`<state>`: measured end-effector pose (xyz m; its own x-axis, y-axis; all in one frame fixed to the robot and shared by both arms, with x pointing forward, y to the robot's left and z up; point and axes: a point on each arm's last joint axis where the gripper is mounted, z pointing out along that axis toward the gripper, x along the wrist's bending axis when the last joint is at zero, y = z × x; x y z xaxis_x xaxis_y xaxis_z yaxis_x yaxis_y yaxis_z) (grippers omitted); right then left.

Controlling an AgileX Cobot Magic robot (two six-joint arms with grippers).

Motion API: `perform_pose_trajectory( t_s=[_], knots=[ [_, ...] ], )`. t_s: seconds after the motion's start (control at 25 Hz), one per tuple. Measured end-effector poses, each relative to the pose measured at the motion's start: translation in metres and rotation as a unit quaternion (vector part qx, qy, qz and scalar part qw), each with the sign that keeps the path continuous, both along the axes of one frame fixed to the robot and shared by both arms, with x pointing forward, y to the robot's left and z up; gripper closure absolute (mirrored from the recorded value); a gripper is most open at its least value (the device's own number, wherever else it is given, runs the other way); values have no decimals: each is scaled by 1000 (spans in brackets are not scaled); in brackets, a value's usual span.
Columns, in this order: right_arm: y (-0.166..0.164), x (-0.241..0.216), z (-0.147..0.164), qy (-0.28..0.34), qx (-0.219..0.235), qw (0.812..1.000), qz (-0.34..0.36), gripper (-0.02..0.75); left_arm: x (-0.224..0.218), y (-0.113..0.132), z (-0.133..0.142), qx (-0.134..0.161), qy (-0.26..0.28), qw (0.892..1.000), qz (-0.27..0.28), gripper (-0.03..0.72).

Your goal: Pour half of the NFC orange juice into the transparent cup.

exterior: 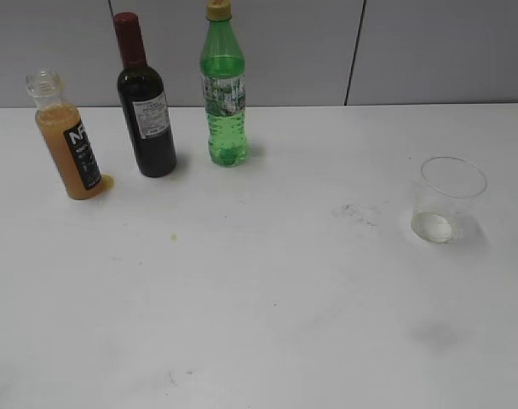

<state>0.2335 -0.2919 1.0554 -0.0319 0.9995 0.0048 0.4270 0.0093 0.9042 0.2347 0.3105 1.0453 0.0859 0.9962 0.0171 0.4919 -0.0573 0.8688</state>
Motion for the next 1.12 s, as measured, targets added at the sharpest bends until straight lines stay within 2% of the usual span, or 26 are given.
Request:
perform_pose_trajectory(
  t_s=[1.12],
  knots=[
    [0, 0, 0, 0, 0, 1000, 0, 167, 0, 0, 0, 0, 0, 1000, 0, 448]
  ],
)
